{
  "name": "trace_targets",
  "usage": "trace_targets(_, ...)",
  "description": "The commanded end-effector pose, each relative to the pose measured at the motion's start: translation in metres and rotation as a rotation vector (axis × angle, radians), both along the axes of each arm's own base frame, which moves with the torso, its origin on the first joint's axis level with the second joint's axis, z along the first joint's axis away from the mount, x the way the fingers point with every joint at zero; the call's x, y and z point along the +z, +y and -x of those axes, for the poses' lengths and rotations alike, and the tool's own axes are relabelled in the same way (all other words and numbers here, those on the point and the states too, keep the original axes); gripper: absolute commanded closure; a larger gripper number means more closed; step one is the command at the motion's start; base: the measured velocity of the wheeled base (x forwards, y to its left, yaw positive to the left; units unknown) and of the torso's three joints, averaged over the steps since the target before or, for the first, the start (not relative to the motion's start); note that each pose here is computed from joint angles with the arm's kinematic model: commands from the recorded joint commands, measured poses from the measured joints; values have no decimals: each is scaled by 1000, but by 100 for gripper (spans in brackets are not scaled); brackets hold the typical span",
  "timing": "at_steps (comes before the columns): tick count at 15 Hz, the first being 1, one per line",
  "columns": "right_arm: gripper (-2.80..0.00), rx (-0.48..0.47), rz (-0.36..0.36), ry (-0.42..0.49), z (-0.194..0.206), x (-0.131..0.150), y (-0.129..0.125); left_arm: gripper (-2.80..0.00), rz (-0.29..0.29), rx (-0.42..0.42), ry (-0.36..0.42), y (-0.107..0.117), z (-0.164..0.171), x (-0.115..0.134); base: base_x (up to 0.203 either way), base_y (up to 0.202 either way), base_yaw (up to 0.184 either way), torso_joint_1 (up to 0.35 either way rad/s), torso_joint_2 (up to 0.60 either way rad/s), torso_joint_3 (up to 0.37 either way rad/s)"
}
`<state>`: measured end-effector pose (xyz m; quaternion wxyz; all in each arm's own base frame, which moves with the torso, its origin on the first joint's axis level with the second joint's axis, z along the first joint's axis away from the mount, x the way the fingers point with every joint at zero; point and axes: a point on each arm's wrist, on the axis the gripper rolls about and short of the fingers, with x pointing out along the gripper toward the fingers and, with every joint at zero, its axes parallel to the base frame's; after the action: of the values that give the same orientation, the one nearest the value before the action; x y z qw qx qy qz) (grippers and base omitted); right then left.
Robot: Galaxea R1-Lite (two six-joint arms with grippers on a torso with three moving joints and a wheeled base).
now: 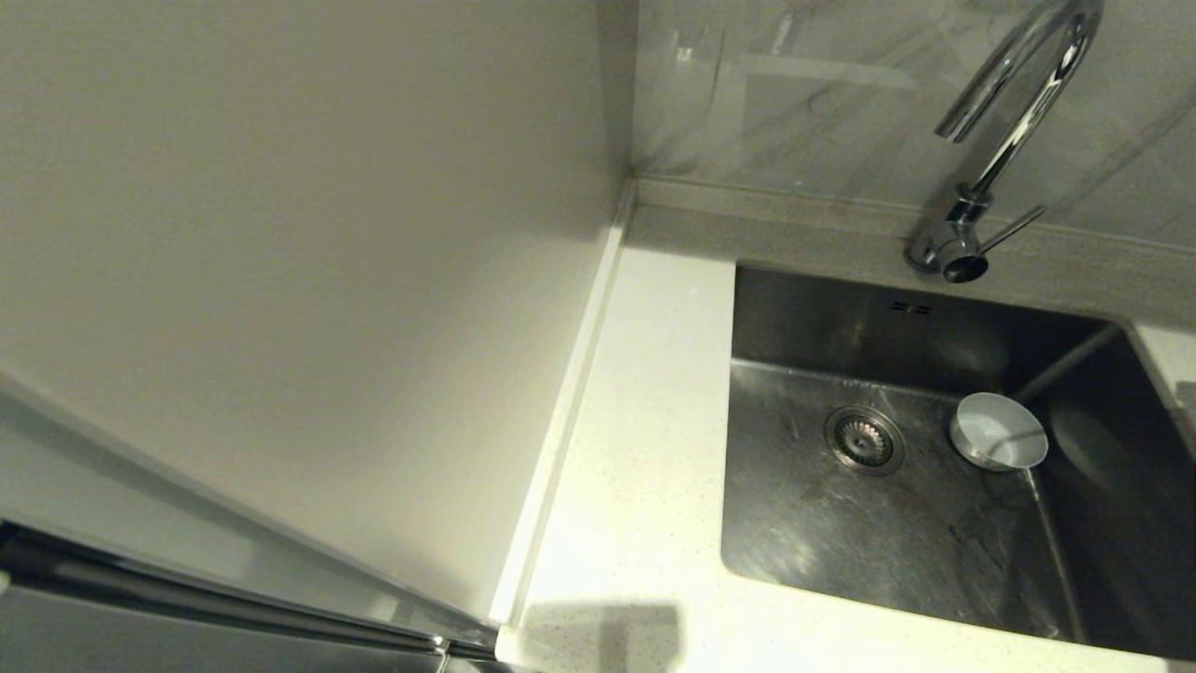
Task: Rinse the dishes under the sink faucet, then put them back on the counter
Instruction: Put a bowl into the sink
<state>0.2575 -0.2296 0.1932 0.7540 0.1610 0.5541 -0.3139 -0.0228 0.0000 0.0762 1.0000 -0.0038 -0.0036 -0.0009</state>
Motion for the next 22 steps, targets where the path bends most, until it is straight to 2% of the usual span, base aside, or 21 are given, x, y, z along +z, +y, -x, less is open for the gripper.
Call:
trace_targets(1,0,-2,-8,9,1,-2,0,0,0,0,3,0,0,-1,0,0,0,0,0,0)
trace_targets(8,0,23,-5,-1,3,3,4,0,0,0,3,0,0,-1,0,0,0,0,0,0)
trace_targets(12,0,181,-33,-23,7,9,20,0,0,0,3,0,0,-1,0,0,0,0,0,0)
trace_targets(15,0,263,-45,-18,8,12,46,0,0,0,3,0,0,-1,0,0,0,0,0,0)
trace_targets(22,0,526,-44,-26,19,26,137,0,0,1,3,0,0,-1,0,0,0,0,0,0)
